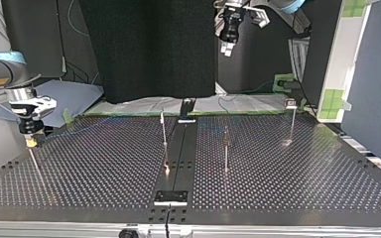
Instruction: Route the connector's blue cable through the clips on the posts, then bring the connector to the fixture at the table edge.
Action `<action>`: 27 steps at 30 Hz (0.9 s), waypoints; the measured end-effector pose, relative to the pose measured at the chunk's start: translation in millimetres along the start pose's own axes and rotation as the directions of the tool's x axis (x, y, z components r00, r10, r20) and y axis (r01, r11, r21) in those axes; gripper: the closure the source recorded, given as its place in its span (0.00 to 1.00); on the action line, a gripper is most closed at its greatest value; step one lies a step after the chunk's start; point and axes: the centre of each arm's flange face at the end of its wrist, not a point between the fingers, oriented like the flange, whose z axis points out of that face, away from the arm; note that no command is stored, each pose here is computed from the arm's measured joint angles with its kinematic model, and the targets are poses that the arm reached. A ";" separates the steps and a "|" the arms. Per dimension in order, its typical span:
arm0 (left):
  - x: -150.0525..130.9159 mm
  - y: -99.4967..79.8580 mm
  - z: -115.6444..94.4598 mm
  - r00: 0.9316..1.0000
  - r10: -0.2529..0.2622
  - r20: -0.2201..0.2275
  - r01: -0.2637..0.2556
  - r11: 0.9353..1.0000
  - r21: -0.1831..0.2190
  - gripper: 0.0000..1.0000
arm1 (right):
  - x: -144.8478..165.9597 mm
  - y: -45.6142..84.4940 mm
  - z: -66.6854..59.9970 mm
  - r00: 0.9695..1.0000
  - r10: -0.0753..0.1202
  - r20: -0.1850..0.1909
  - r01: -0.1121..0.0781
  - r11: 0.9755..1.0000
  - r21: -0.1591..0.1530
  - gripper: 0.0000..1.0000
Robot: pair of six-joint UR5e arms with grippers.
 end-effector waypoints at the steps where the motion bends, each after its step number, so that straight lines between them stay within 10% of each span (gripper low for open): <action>1: 0.0 0.0 0.0 1.000 0.000 0.000 0.000 1.000 0.000 0.00 | -0.1 0.0 0.1 1.000 0.000 0.000 0.000 1.000 0.001 0.93; 27: -0.1 1.4 0.8 1.000 0.001 -0.001 -0.001 1.000 -0.006 0.00 | -1.4 -1.9 4.4 1.000 0.008 -0.019 -0.008 1.000 0.018 0.93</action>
